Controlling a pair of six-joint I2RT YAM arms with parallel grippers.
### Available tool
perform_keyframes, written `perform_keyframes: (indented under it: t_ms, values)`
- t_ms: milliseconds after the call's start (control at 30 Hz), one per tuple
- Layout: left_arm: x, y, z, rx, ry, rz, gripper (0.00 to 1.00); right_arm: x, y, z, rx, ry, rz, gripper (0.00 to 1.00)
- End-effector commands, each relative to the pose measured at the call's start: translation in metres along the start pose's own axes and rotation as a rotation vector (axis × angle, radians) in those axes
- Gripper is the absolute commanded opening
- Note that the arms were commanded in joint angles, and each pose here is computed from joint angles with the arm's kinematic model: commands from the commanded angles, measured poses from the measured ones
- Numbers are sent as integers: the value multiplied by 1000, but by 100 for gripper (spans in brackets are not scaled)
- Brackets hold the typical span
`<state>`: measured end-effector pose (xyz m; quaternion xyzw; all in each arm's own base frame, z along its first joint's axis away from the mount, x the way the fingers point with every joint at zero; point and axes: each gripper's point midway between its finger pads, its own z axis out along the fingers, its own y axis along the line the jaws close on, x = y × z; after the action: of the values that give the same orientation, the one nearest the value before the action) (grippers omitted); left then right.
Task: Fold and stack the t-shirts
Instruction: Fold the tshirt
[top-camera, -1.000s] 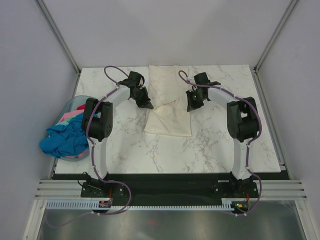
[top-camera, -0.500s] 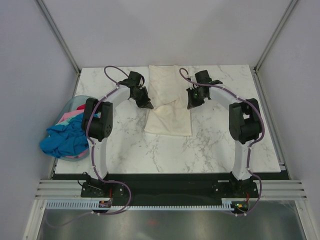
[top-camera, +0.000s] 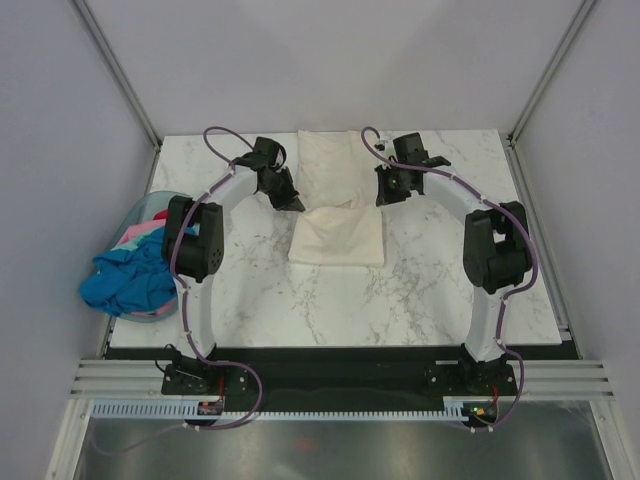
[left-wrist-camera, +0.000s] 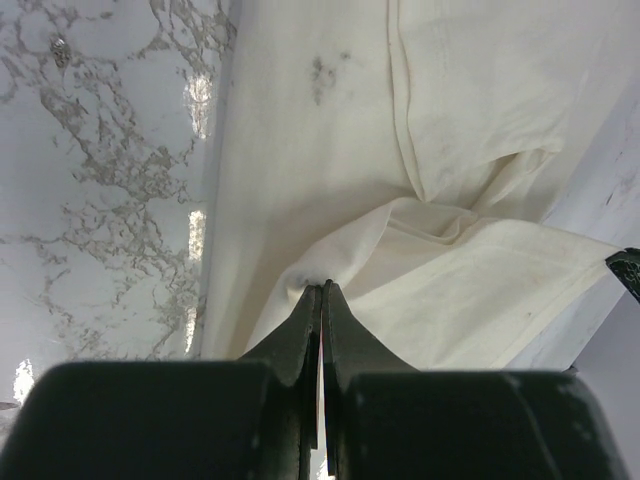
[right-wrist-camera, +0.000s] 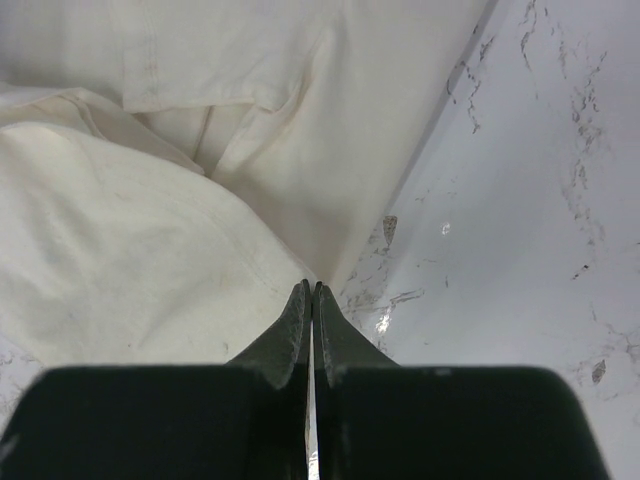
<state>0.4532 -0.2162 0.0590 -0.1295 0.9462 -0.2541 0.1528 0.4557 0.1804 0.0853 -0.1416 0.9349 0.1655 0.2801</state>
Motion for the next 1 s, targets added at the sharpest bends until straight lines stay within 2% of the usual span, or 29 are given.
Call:
perform_keyframes:
  t_ms: [0, 533, 967]
  values:
    - [-27, -21, -27, 38, -91, -9, 2, -37, 4, -20, 13, -122, -47, 0]
    - [-47, -34, -50, 68, -159, -11, 2, -62, 4, -33, 32, -222, -68, 0]
    - [-83, -34, -26, 107, -179, -18, 2, -91, -6, -8, 58, -275, -111, 0]
